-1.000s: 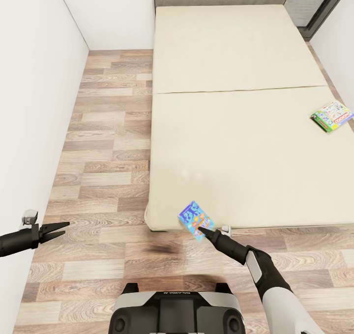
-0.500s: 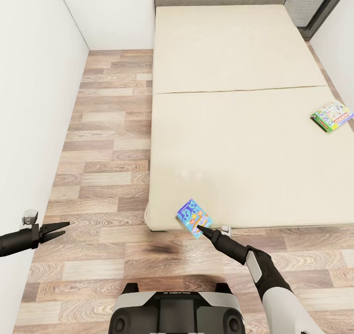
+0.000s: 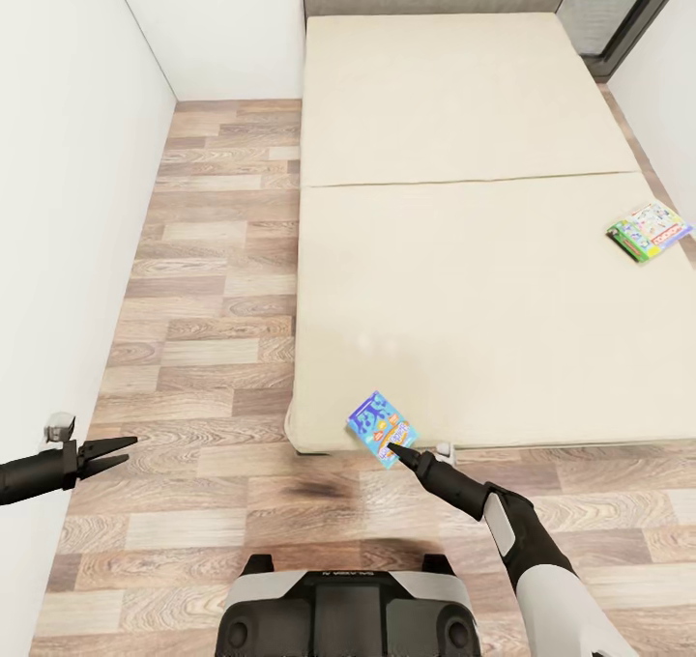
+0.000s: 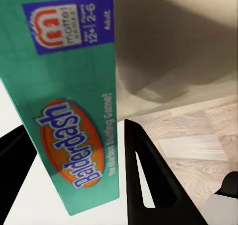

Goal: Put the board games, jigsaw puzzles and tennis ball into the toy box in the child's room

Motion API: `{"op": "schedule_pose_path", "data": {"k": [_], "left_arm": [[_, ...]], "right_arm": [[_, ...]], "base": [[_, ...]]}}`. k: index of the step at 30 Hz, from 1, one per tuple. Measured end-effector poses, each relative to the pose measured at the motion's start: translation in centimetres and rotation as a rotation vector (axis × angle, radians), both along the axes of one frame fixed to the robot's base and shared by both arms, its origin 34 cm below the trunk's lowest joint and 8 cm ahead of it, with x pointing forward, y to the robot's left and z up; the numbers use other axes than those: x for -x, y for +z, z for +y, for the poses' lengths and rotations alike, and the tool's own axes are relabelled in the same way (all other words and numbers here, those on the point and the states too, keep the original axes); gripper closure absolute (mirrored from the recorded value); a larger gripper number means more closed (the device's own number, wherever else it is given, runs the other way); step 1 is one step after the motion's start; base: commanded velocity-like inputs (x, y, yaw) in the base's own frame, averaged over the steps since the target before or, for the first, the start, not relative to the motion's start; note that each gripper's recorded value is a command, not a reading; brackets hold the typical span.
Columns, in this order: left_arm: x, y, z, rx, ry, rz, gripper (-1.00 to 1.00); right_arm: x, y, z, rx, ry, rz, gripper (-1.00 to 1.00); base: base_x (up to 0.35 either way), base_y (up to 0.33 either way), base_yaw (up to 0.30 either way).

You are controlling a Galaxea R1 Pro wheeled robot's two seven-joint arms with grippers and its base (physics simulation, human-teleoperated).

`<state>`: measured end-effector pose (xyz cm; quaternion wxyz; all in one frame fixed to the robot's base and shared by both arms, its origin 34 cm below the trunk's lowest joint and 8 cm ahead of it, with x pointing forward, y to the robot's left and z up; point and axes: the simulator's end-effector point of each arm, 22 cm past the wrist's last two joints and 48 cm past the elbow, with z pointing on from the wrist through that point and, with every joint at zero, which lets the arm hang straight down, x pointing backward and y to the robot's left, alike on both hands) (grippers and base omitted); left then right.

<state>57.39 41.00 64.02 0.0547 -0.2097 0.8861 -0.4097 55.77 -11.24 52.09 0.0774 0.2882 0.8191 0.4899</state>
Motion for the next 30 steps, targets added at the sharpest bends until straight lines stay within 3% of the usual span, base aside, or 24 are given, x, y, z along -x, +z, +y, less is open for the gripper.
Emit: {"op": "schedule_pose_path", "data": {"k": [30], "left_arm": [[0.5,3.8,0.0,0.001,0.001,0.001,-1.0]], "right_arm": [[0.5,5.1,0.5,-0.047,0.003,-0.048,1.0]], "base": [[0.0,0.0,0.0]]}}
